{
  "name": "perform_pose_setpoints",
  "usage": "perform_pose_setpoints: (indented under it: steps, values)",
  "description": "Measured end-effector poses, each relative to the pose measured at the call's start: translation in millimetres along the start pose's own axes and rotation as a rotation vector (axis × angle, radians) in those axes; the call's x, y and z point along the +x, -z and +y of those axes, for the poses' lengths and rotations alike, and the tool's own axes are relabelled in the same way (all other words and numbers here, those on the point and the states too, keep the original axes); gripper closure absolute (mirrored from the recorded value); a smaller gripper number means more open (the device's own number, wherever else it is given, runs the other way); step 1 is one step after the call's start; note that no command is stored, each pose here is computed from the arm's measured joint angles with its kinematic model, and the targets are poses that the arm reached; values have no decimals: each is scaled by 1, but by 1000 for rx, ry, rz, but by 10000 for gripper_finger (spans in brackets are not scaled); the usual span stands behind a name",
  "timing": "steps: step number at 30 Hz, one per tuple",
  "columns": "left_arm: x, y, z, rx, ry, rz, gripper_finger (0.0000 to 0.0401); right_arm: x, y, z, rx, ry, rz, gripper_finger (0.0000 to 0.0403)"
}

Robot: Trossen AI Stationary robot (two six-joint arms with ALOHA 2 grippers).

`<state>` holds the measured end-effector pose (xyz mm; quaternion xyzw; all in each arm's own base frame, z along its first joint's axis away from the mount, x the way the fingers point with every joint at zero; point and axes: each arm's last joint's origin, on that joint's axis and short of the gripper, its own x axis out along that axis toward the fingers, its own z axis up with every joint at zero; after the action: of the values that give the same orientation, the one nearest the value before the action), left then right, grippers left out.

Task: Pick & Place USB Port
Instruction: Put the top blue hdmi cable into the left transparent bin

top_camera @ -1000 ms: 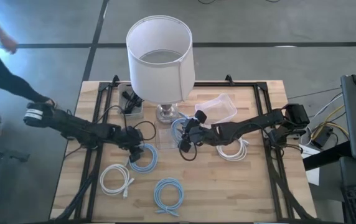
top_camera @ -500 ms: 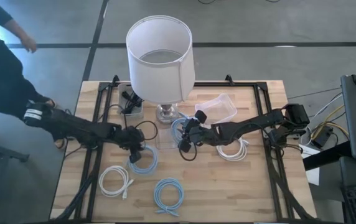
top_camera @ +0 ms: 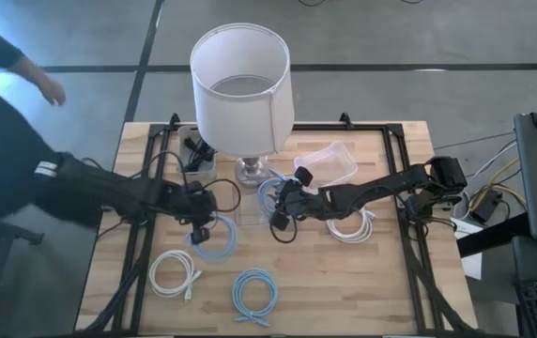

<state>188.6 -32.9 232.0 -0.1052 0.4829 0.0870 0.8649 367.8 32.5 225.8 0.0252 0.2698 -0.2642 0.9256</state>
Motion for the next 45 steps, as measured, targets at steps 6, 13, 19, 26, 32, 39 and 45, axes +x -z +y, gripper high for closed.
perform_pose_setpoints:
  steps: [6,13,19,26,32,39,45]
  values:
    - [-32,-23,-13,128,-23,-104,377,0,2,0,-3,1,4,270]
    - [-36,-43,-15,243,-189,-263,372,0,2,0,9,2,4,272]
    - [-17,-67,-25,328,-287,-398,374,0,2,0,27,-1,5,277]
    - [12,-90,-34,460,-346,-445,372,-3,4,7,18,-93,31,273]
    - [19,-103,-34,458,-412,-434,372,-13,11,12,-39,-96,87,271]
    - [8,-109,-33,459,-425,-469,372,-34,21,-2,-29,-26,256,278]
    - [12,-112,-22,431,-470,-452,371,-41,26,-6,106,12,313,273]
